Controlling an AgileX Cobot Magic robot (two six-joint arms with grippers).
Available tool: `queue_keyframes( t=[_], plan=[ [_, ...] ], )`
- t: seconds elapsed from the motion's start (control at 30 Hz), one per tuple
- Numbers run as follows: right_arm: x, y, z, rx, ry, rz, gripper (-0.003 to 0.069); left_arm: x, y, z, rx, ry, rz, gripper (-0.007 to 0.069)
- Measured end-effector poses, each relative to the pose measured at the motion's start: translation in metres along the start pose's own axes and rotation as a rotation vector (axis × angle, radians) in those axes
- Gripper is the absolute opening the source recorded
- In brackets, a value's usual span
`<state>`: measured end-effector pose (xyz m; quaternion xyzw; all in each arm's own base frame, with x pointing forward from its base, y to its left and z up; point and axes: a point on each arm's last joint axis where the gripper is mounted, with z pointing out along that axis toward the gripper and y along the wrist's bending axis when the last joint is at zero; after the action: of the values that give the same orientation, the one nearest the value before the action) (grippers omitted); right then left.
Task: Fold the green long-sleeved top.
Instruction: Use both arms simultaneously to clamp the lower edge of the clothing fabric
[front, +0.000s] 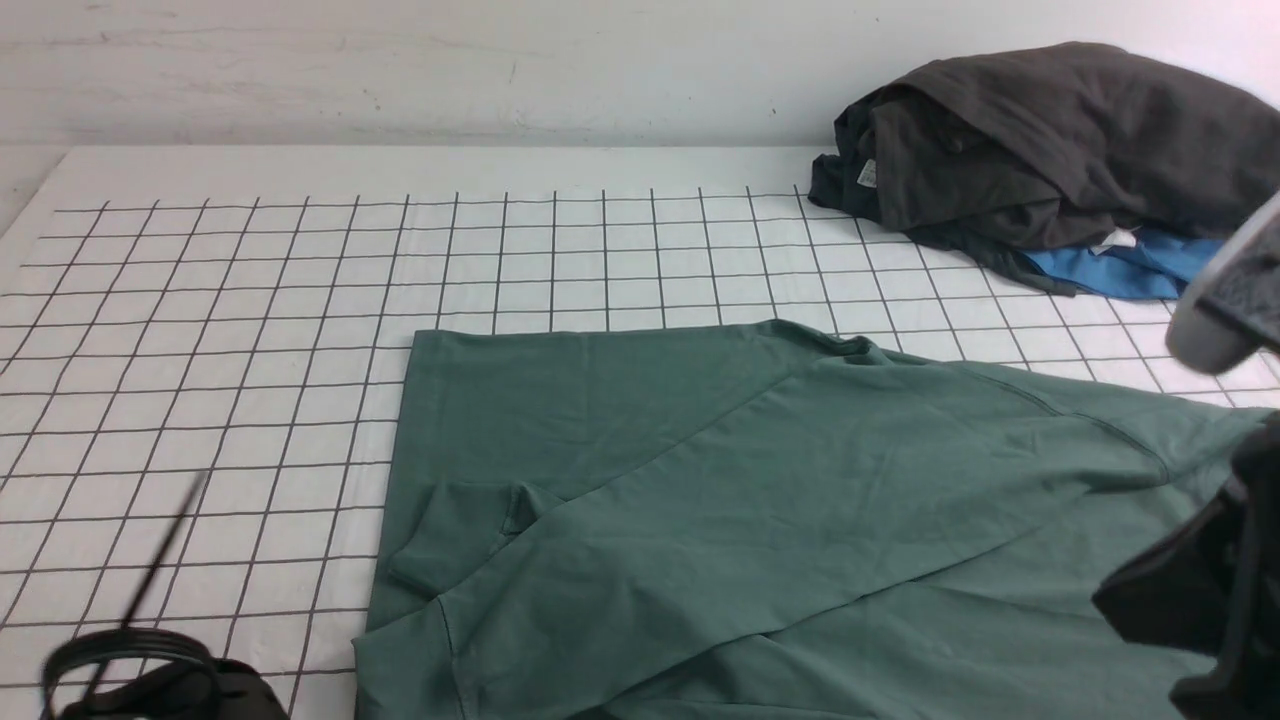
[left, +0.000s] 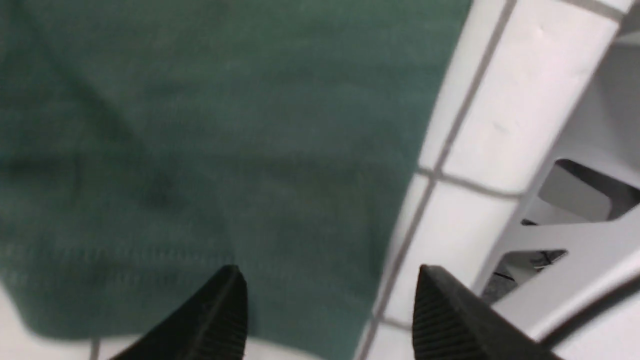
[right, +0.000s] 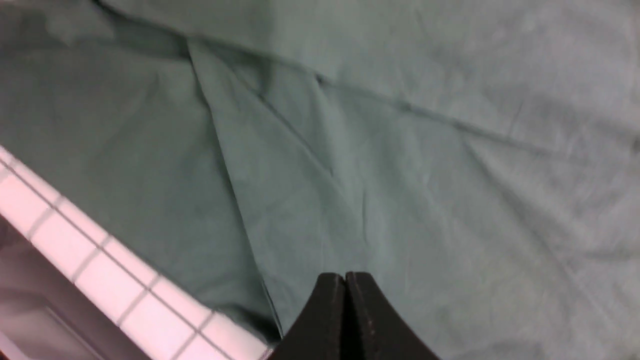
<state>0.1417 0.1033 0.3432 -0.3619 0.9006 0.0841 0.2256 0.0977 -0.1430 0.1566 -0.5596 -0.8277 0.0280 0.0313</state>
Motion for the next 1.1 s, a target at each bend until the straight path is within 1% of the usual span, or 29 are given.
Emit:
queue_keyframes(
  t=[0.17,0.37,0.63,0.67,0.7,0.8,0.83,1.07,1.1],
  plan=[
    [0.010,0.000,0.013,-0.002,0.055,-0.001,-0.0015,-0.009,0.002,0.010,-0.006,0.016,-0.021,0.0412],
    [0.010,0.000,0.013,0.000,0.055,-0.002,-0.0015,-0.014,0.004,0.011,0.000,0.044,-0.086,0.0397],
    [0.010,0.000,0.013,0.001,0.055,-0.004,-0.0015,-0.018,0.005,0.009,-0.007,0.063,-0.106,0.0306],
    [0.010,0.000,0.013,0.001,0.055,-0.004,-0.0015,-0.018,0.005,0.009,-0.007,0.063,-0.106,0.0304],
    [0.010,0.000,0.013,0.001,0.055,-0.004,-0.0015,-0.018,0.006,0.009,-0.011,0.064,-0.103,0.0281],
    [0.010,0.000,0.013,0.001,0.055,-0.005,-0.0015,-0.018,0.006,0.009,-0.015,0.064,-0.100,0.0241],
    [0.010,0.000,0.013,0.001,0.055,-0.005,-0.0015,-0.018,0.006,0.009,-0.015,0.064,-0.100,0.0241],
    [0.010,0.000,0.013,0.001,0.054,-0.007,-0.0015,-0.019,0.006,0.009,-0.017,0.060,-0.098,0.0141],
    [0.010,0.000,0.013,0.001,0.054,-0.008,-0.0015,-0.019,0.006,0.009,-0.017,0.060,-0.098,0.0141]
  ],
)
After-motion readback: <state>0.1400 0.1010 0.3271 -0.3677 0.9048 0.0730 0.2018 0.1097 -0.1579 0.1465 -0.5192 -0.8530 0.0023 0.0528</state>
